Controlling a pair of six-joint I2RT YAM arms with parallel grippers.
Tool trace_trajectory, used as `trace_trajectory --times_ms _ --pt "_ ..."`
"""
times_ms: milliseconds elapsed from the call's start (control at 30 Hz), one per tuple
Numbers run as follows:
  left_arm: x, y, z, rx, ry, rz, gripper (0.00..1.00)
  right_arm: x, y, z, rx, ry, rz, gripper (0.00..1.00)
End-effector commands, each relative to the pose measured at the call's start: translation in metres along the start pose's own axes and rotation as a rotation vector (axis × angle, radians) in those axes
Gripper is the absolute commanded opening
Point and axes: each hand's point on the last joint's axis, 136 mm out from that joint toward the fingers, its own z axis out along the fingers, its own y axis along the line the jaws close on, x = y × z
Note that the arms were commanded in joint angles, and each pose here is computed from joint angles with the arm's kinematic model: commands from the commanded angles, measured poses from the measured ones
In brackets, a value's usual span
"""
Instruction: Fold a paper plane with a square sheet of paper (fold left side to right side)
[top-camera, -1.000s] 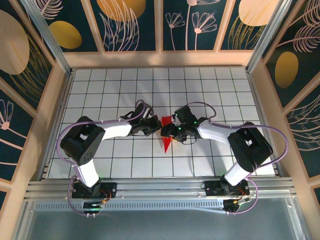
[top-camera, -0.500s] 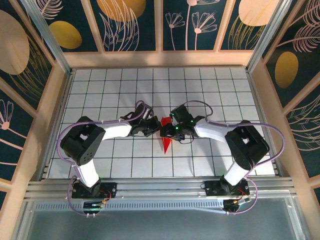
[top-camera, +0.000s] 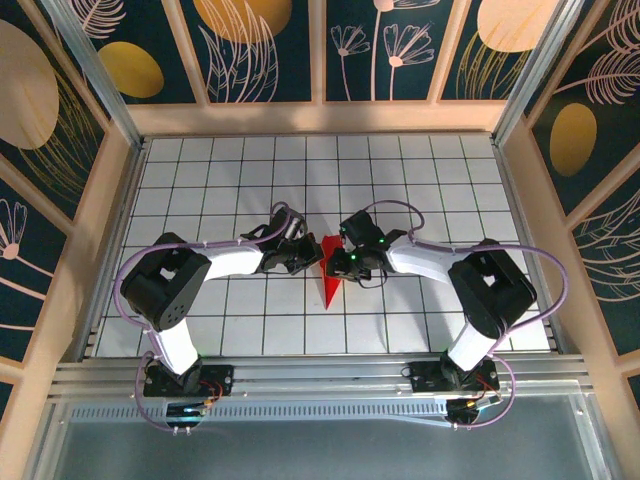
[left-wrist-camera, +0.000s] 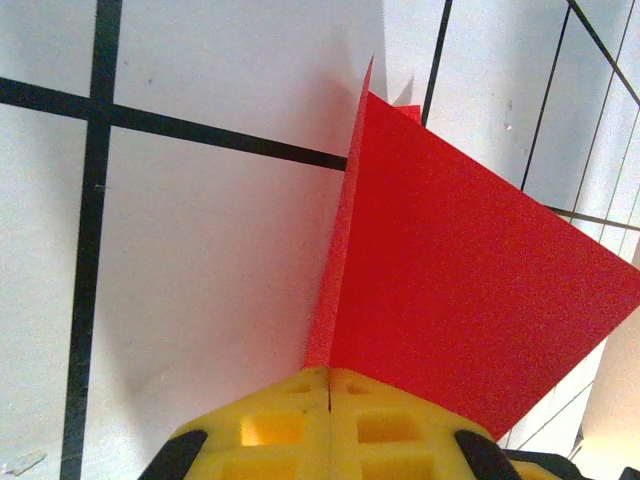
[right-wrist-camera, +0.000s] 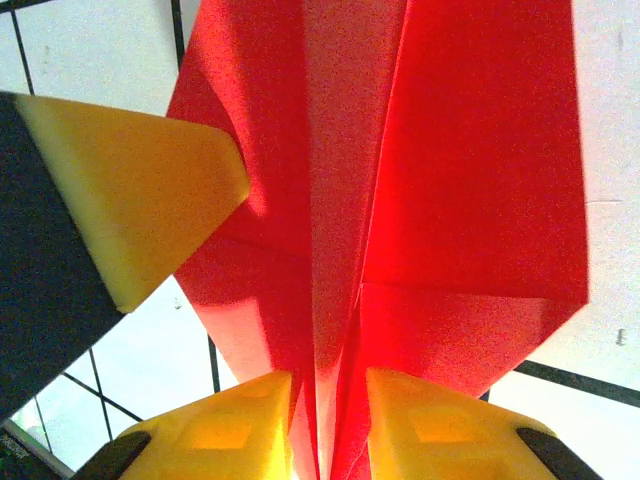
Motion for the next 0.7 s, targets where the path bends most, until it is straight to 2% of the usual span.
trace_trajectory --times_ms 0,667 --pt "0.008 0.005 0.006 -0.005 0.024 -0.026 0.00 0.000 0.003 0.004 0.020 0.001 0.020 0.26" --pt "0.009 0.005 0.008 -0.008 0.029 -0.027 0.00 0.009 -0.001 0.018 0.030 0.027 0.086 0.21"
